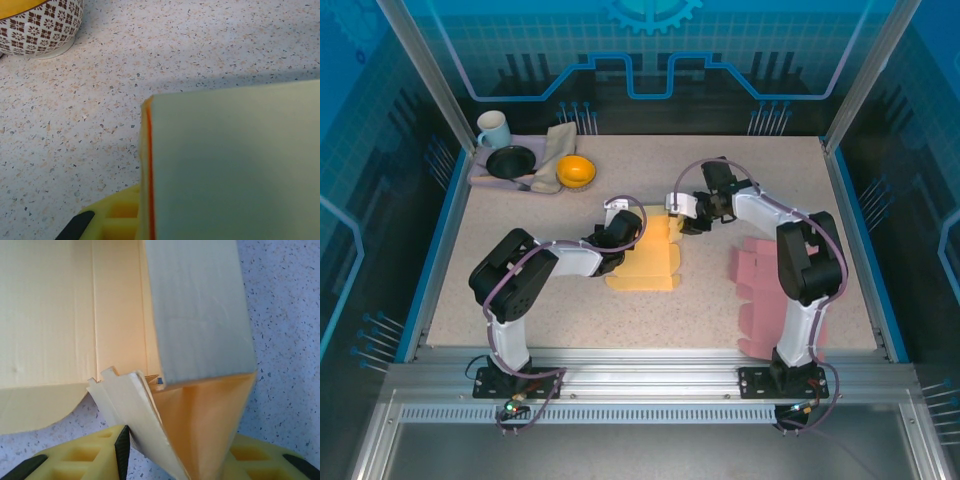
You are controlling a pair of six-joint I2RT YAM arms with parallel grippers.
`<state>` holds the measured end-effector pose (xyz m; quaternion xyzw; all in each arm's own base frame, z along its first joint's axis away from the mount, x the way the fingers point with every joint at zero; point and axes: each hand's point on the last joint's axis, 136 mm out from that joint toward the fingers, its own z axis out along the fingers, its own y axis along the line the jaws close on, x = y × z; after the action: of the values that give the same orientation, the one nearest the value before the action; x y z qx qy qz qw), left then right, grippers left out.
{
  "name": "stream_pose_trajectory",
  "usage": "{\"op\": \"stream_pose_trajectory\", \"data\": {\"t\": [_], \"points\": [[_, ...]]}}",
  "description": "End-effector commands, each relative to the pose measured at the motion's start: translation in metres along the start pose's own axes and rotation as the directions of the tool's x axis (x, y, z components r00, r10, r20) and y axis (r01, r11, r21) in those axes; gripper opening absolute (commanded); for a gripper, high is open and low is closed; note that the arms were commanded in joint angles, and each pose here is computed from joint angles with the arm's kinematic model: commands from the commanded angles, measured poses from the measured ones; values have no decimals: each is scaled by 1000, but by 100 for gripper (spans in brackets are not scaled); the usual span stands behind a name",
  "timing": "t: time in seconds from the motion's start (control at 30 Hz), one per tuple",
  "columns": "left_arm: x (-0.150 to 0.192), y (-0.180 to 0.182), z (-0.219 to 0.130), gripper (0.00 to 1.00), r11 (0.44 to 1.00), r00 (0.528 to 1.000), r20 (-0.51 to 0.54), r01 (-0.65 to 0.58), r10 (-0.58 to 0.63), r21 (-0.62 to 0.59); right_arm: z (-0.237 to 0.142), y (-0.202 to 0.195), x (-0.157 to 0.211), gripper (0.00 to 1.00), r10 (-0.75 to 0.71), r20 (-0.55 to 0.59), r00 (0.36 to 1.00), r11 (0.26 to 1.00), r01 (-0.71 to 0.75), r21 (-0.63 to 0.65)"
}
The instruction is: Fold the paper box
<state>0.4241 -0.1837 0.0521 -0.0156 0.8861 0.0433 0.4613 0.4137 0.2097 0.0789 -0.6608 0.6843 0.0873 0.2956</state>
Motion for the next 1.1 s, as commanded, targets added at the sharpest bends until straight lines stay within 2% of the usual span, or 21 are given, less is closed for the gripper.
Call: {"op": "stream_pose_trajectory", "data": {"t": [0.0, 0.2, 0.37, 0.6, 0.8, 0.93, 1.07], "points": [[23, 5, -3, 7, 997, 994, -77, -75, 74, -7, -10, 0, -28, 42, 21, 49, 999, 999, -23, 40], [21, 6, -3, 7, 998, 994, -84, -64, 63, -18, -8, 0, -35, 42, 124, 46, 991, 988, -127, 82], [20, 7, -3, 7, 998, 994, -96, -52, 49, -34, -8, -20, -32, 43, 288, 6, 958, 928, -280, 246], [16, 6, -5, 7, 998, 993, -108, -41, 37, -37, -4, -22, -39, 44, 512, 105, 853, 805, -518, 288], [14, 6, -8, 7, 999, 991, -130, -24, 18, -46, 7, -23, -36, 44, 635, 156, 757, 707, -650, 277], [13, 7, -9, 7, 998, 990, -144, -6, -2, -59, 14, -22, -32, 44, 691, 160, 705, 644, -701, 306], [10, 8, -10, 7, 997, 987, -160, 7, -19, -76, 19, -16, -32, 44, 680, 154, 717, 618, -674, 405]]}}
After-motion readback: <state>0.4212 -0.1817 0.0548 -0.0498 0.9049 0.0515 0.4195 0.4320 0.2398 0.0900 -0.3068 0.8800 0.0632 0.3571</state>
